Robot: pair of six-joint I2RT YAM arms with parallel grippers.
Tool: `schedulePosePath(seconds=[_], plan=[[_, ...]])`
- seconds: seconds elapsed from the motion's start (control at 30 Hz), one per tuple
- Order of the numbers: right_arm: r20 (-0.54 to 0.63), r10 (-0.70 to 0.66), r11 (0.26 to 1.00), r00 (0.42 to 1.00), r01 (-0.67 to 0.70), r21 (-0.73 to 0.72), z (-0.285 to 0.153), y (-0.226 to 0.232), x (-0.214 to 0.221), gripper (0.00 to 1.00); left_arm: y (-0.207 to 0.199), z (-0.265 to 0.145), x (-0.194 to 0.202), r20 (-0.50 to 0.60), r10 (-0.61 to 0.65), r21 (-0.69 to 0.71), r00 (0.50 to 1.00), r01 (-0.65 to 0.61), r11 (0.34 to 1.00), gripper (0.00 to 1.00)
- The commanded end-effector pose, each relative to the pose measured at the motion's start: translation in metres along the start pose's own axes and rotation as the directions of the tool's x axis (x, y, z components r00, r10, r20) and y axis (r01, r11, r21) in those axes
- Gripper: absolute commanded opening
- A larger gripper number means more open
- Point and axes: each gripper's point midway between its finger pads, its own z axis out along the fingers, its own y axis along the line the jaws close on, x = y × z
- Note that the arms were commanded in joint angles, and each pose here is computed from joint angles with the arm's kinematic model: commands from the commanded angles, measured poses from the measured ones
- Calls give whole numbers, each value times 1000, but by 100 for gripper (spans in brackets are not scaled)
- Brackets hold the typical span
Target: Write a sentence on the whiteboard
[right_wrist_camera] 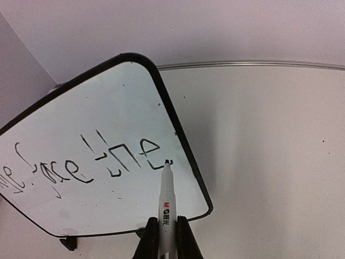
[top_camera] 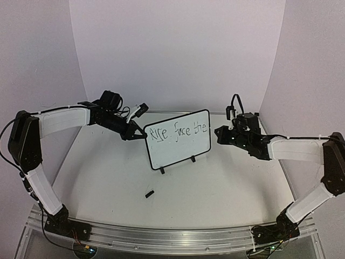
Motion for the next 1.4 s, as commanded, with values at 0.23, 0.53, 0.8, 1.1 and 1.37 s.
schedulePosePath(seconds=[0.23,0.53,0.8,1.1,1.37], plan=[[58,-8,969,998,22,-247,-73,48,-27,0,1,16,45,-161,-61,-9,985,60,998,0],[35,-120,903,992,124,-412,-76,136,12,0,-1,15,43,-157,-58,-10,986,57,998,0],[-8,-202,866,979,175,-469,-47,187,52,0,-3,16,43,-162,-53,-11,985,52,999,0],[-48,-226,861,973,176,-478,-8,210,79,0,-4,17,43,-163,-51,-7,985,51,999,0],[-103,-224,892,969,161,-422,22,205,101,0,-4,17,43,-164,-50,-8,985,49,999,0]])
